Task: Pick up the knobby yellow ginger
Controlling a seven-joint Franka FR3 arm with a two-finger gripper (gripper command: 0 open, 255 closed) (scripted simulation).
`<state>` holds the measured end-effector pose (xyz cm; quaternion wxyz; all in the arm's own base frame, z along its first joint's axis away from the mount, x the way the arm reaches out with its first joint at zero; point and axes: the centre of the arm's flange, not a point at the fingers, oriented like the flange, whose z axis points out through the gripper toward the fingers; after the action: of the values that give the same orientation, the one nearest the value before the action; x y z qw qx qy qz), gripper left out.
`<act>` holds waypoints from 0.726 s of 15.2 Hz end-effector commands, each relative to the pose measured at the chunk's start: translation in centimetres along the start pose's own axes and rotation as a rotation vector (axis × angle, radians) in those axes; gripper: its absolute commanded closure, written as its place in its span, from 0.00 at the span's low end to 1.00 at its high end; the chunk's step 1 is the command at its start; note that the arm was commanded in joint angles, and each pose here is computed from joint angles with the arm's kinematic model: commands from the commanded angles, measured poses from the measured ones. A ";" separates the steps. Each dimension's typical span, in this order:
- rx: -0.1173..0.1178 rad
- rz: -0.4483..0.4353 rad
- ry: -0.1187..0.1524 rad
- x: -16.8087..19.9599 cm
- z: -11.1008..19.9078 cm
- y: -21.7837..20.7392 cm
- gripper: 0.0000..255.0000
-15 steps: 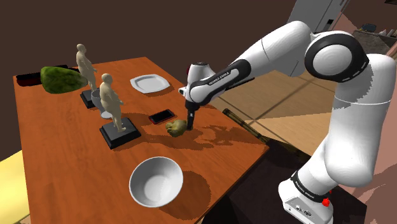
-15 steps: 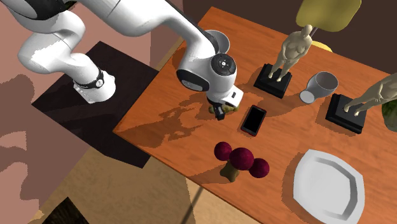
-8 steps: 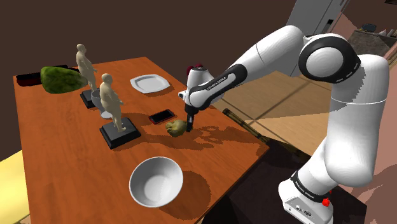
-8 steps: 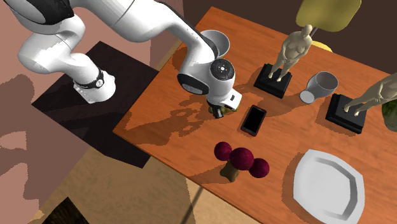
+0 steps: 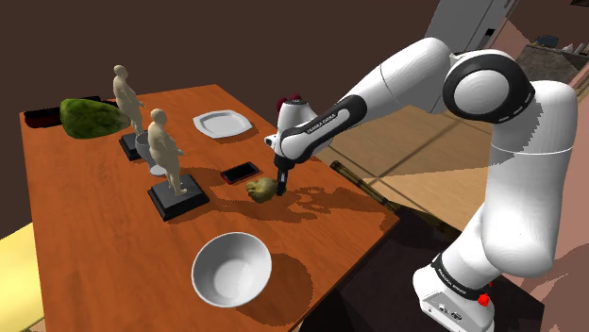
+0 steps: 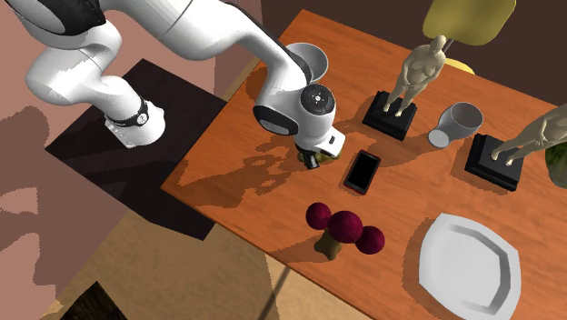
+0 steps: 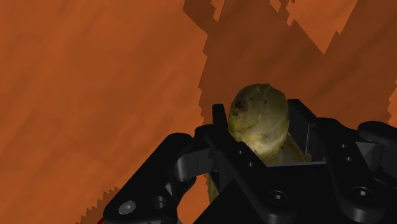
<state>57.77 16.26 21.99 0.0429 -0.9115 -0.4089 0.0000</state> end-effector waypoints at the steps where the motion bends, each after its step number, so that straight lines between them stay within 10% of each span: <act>1: 0.000 0.000 0.001 0.1 -0.5 0.0 1.00; 11: 0.000 0.000 0.001 0.2 -5.7 -0.4 1.00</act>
<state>57.86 16.26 27.20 0.0431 -0.9115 -0.4091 0.0000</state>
